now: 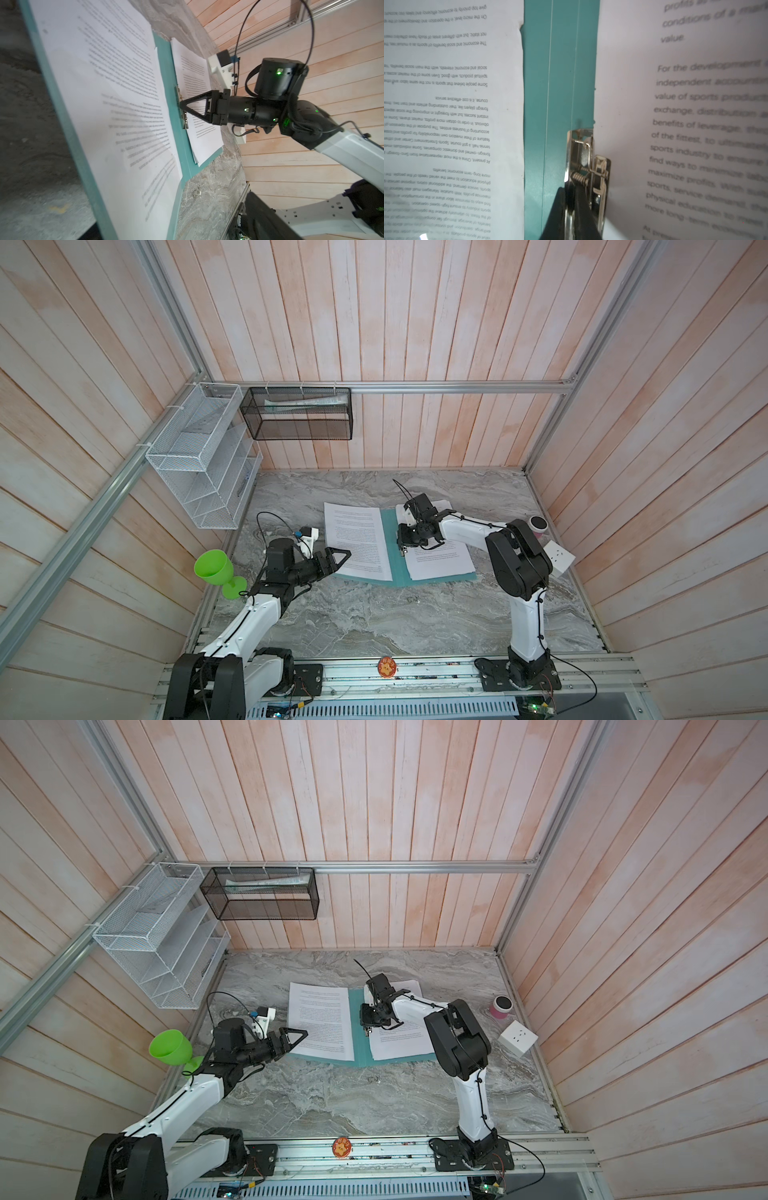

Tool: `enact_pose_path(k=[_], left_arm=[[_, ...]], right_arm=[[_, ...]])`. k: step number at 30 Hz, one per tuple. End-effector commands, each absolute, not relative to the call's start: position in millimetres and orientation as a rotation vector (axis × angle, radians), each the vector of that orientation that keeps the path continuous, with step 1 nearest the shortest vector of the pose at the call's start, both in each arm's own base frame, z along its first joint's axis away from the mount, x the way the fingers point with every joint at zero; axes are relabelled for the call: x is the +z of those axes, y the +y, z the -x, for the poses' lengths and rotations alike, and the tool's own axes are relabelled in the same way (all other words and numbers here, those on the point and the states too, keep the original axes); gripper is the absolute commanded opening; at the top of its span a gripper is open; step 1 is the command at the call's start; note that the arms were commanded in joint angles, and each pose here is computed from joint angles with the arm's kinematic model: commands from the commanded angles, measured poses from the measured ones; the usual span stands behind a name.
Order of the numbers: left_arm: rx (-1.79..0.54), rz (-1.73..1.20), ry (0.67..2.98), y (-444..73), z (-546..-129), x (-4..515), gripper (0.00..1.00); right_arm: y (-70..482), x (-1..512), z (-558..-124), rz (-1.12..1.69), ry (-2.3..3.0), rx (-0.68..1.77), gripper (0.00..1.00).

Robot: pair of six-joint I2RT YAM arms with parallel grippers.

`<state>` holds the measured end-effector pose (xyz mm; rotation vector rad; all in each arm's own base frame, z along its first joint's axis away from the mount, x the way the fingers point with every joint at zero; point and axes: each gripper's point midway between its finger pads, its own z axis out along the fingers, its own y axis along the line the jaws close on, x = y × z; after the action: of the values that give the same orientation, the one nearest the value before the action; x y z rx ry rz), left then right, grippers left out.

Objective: Put the files into the folder

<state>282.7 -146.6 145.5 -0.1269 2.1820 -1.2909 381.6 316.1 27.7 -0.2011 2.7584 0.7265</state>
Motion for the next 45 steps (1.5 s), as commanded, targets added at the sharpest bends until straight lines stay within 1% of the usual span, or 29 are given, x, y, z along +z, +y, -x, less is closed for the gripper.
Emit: enact_pose_path(k=[1,9,14,19,22,24,26,30,34,40,44,45], left_arm=[[-1.358,0.028,2.072,-157,-289,178,0.87],[-1.340,-0.052,1.999,-172,-301,221,0.88],[-1.363,-0.149,1.975,-200,-306,240,0.89],[-1.380,-0.209,1.970,-226,-311,250,0.89],[-1.381,-0.237,1.965,-237,-314,253,0.89],[-1.380,-0.250,1.967,-243,-317,254,0.89],[-1.380,-0.264,1.972,-249,-320,254,0.89],[-1.377,-0.272,1.976,-257,-323,254,0.89],[-1.376,-0.287,1.981,-265,-324,256,0.90],[-1.391,-0.324,1.982,-285,-324,262,0.90],[-1.392,-0.346,1.989,-297,-323,266,0.90],[-1.391,-0.346,1.992,-299,-323,266,0.90]], right_arm=[[302,-31,-330,0.192,3.002,0.654,0.08],[320,-21,-324,0.195,2.984,0.718,0.12],[334,-20,-319,0.187,2.976,0.782,0.14],[344,-14,-316,0.170,2.955,0.819,0.15],[349,-5,-317,0.110,2.910,0.898,0.16],[347,3,-321,0.060,2.869,0.908,0.17],[343,17,-327,0.023,2.805,0.915,0.21],[333,46,-337,-0.033,2.695,0.984,0.25],[327,64,-340,-0.057,2.639,1.069,0.26],[329,64,-342,-0.060,2.622,1.171,0.27],[337,57,-345,-0.028,2.634,1.211,0.27],[338,53,-348,-0.029,2.654,1.186,0.27]])
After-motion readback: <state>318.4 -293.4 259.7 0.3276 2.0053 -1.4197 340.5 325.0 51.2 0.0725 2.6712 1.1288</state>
